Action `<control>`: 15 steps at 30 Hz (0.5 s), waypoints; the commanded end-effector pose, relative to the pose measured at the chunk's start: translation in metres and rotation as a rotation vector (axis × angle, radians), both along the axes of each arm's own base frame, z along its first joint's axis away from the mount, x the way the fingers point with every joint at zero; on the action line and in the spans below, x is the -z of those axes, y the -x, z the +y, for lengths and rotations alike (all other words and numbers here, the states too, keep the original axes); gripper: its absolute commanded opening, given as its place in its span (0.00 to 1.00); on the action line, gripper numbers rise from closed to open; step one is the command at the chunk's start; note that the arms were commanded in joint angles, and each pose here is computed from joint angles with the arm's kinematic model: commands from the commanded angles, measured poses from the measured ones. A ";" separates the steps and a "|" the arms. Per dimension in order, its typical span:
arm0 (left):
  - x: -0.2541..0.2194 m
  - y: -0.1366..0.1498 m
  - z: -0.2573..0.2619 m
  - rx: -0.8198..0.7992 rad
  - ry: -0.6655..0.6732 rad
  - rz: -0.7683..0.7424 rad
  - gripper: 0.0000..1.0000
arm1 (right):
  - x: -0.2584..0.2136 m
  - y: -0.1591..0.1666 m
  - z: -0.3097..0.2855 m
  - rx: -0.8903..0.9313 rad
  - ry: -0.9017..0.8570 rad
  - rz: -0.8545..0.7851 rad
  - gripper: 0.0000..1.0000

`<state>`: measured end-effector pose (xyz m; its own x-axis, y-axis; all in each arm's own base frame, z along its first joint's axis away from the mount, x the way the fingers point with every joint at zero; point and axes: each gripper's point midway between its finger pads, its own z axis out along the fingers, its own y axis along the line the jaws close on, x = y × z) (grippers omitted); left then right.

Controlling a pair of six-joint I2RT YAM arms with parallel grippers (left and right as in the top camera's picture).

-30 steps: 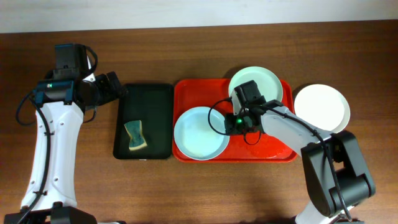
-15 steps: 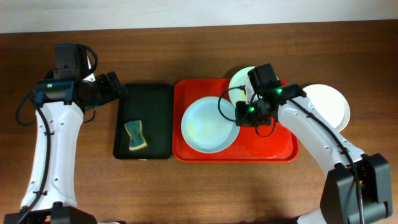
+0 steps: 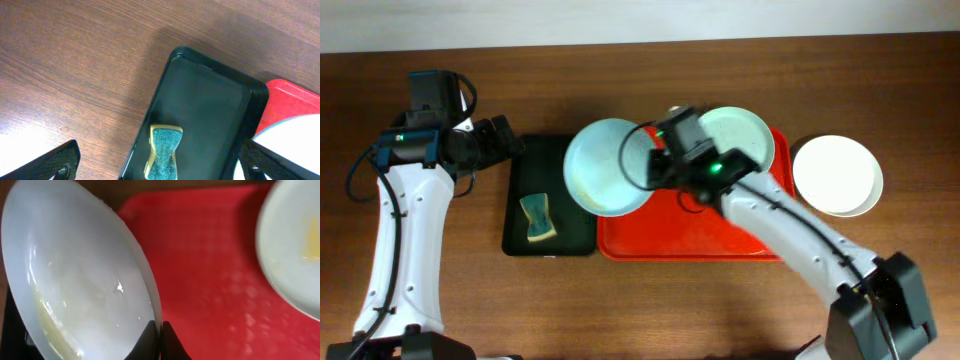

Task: Clean dirty plates on tray and stack at the side
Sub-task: 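Lift the pale green plate by its rim and tilt it over the black tray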

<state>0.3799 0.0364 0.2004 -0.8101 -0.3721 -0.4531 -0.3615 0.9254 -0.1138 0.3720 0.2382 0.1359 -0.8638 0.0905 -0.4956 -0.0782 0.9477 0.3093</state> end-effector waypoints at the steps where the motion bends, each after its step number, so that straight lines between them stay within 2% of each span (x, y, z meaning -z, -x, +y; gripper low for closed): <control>1: -0.001 0.000 0.002 -0.015 -0.005 -0.002 0.99 | -0.028 -0.008 0.007 0.080 0.103 -0.181 0.04; 4: -0.001 0.000 0.002 -0.015 -0.005 -0.002 0.99 | -0.040 -0.006 0.020 0.058 0.174 -0.290 0.04; 9: -0.001 0.000 0.002 -0.015 -0.005 -0.002 0.99 | -0.071 -0.001 0.056 -0.098 0.293 -0.507 0.04; 15: -0.001 0.000 0.002 -0.015 -0.005 -0.002 0.99 | -0.108 0.001 0.073 -0.160 0.457 -0.720 0.04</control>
<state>0.3800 0.0363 0.2005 -0.8101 -0.3718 -0.4533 -0.3610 0.9256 -0.1140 0.3676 0.3191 0.2098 -0.4438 -0.2158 -0.8698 -0.2934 0.9521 -0.0866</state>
